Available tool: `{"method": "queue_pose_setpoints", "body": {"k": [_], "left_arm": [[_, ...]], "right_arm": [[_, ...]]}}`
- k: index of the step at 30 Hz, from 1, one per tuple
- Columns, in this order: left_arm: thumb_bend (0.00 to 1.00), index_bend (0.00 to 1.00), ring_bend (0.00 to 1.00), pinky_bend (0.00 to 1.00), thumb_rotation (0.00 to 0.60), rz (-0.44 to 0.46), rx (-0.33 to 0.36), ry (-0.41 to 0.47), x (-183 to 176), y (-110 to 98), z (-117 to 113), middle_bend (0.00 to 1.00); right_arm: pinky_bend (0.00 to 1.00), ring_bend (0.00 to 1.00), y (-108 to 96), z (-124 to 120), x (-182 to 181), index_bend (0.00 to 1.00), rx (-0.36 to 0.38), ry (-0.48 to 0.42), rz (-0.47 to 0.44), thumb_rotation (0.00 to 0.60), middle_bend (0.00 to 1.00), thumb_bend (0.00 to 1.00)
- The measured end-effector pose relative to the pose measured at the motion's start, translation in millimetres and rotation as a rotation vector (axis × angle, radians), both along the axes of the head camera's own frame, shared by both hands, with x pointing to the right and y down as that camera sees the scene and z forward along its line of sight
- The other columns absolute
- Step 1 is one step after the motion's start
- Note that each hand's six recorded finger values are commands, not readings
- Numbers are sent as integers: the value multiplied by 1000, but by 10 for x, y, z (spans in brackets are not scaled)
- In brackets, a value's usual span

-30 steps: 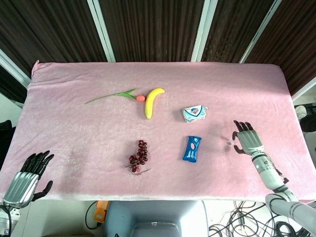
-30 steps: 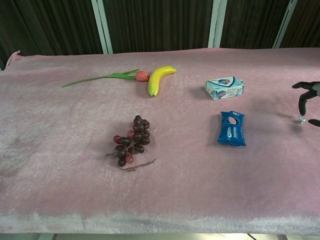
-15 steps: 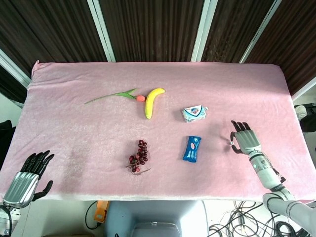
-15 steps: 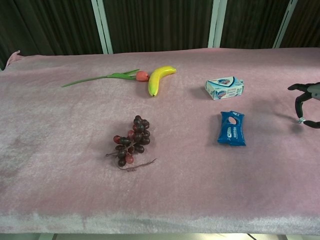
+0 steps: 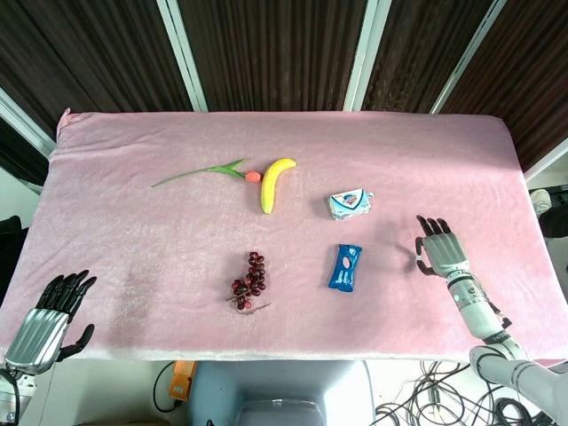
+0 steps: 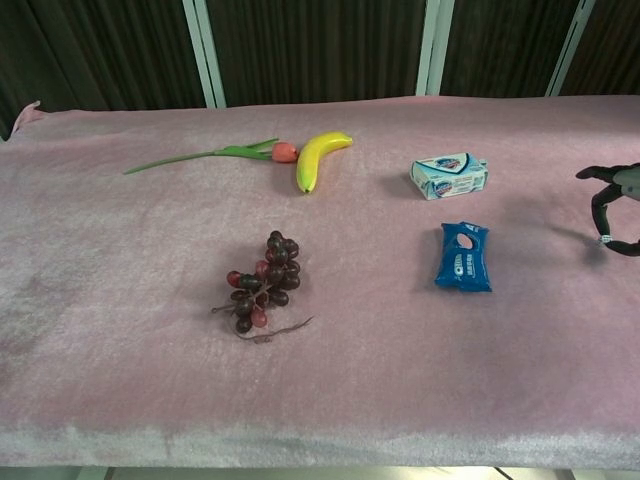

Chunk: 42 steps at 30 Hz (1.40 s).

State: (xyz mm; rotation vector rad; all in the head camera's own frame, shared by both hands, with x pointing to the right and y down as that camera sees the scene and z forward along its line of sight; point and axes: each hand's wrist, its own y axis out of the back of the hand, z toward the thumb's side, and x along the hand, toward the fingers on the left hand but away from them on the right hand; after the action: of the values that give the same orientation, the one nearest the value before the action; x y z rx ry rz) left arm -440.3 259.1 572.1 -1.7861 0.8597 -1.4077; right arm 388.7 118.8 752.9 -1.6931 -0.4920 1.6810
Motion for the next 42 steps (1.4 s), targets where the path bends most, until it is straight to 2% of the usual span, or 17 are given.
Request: {"method": "queue_pose_setpoints", "body": {"k": [5,13,16,20,21,22,23,25,26,30,33,39,42], "left_arm": [[415,0,0,42,586,0,2,1,-7,2,-8,0],[416,0,0,42,587,0,4,0,-7,9,-13,0],[415,0,0,42,584,0,4,1,-9,15,-19,0],[415,0,0,42,587,-2,7,4,-14,16,-28,0],[416,0,0,42,589,-2,8,5,-13,16,-30,0],[416,0,0,42,586,-1,9,7,-12,15,-31,0],[415,0,0,42,584,-1,10,7,-11,14,-31,0],[415,0,0,42,583,0,9,7,-10,14,-25,0],[415,0,0,42,582,0,8,6,-10,15,-21,0],[416,0,0,42,587,4,3,3,3,12,-7,0],[415,0,0,42,589,1,1,4,-2,9,-6,0],[415,0,0,42,586,6,3,7,7,12,-14,0],[415,0,0,42,584,3,5,7,0,12,-21,0]], "right_arm": [[0,0,-61,-134,-95,727,47,-44,-5,600,53,509],[0,0,-190,-684,-483,704,175,-180,-57,600,54,509],[0,0,-209,-904,-582,702,217,-185,-91,600,54,509],[0,0,-240,-1130,-538,688,273,-153,-105,600,54,510],[0,0,-241,-1149,-509,656,277,-149,-97,600,54,510],[0,0,-246,-1150,-497,542,279,-149,-92,600,53,502],[0,0,-253,-1148,-484,351,282,-151,-84,600,38,456],[0,0,-284,-1136,-458,70,302,-163,-49,600,11,330],[0,0,-306,-1135,-455,3,318,-174,-26,600,0,269],[0,0,-433,-1178,-449,0,441,-245,103,600,0,228],[0,0,-471,-1233,-381,0,504,-254,140,600,0,222],[0,0,-411,-1338,-260,0,505,-255,168,600,0,221],[0,0,-304,-1390,-178,0,499,-249,171,600,0,221]]}}
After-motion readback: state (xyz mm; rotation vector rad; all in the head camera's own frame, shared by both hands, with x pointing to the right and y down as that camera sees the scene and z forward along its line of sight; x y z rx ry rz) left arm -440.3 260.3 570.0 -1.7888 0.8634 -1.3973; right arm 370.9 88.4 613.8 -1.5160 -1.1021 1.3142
